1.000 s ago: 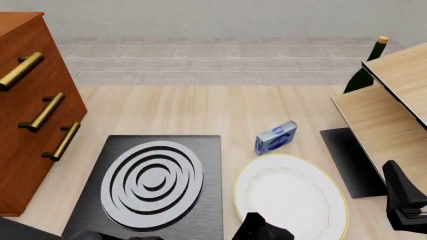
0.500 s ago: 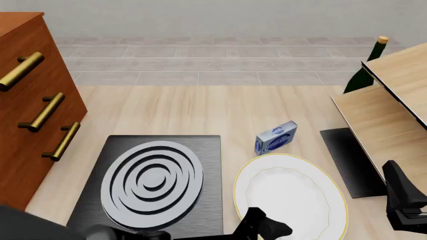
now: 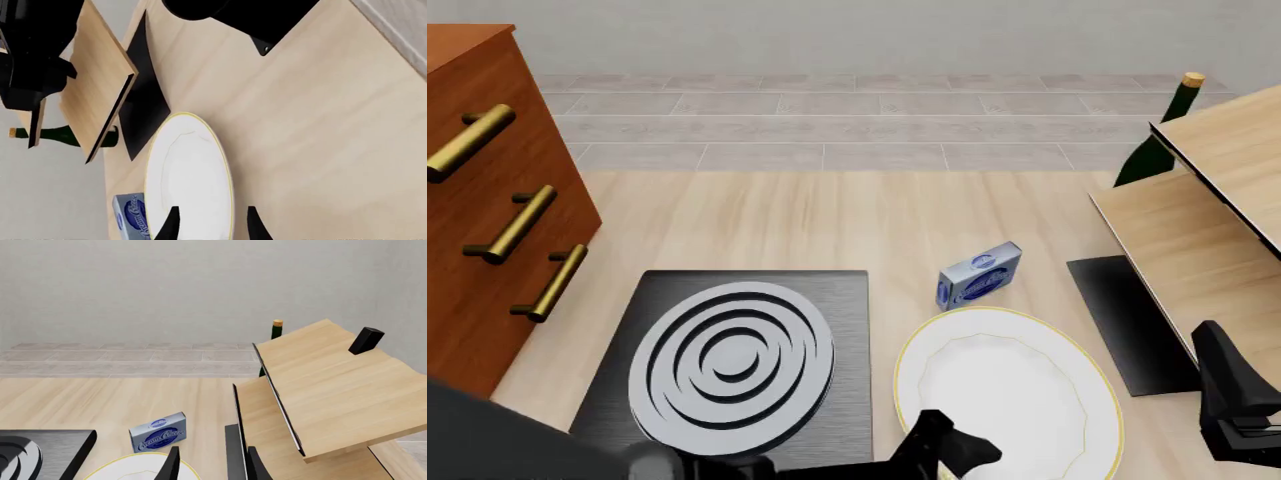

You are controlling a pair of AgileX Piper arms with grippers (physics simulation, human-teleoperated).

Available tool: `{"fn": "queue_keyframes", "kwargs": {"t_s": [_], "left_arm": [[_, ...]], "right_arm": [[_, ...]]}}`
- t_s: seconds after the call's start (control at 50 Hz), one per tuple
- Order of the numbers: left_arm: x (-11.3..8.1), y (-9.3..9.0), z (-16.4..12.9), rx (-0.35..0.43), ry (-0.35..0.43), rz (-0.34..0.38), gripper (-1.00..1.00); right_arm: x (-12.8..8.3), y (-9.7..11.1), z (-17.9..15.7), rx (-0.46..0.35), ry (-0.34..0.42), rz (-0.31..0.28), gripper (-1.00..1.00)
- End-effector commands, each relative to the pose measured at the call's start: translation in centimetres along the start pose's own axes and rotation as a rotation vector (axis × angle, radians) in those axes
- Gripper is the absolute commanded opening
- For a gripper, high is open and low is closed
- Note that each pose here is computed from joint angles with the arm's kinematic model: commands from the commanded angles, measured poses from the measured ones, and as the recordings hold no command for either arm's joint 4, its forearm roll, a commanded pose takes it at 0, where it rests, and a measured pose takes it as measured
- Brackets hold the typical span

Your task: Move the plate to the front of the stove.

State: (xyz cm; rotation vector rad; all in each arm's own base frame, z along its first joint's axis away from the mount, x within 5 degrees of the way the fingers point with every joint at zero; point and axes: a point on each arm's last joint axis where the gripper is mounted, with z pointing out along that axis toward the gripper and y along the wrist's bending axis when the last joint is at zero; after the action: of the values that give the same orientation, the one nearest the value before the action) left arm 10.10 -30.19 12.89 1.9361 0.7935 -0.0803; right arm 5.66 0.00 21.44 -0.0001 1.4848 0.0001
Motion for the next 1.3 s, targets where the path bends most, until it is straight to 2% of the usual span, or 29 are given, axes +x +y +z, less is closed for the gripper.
{"fn": "queue_keyframes", "kwargs": {"t_s": [0.02,0.72,1.02,1.3], "left_arm": [[0.8,-0.3,0.3,-0.001,0.019,0.009,1.0],[0.9,-0.3,2.1,0.008,0.024,0.025,1.0],[2.1,-0.7,2.5,0.007,0.049,0.034,1.0],[2.0,-0.5,2.9,0.007,0.047,0.039,1.0]], "right_arm": [[0.0,0.0,0.0,0.0,0.0,0.0,1.0],[0.0,0.0,0.0,0.0,0.0,0.0,1.0],[0.0,0.0,0.0,0.0,0.0,0.0,1.0],[0.0,0.0,0.0,0.0,0.0,0.0,1.0]]}}
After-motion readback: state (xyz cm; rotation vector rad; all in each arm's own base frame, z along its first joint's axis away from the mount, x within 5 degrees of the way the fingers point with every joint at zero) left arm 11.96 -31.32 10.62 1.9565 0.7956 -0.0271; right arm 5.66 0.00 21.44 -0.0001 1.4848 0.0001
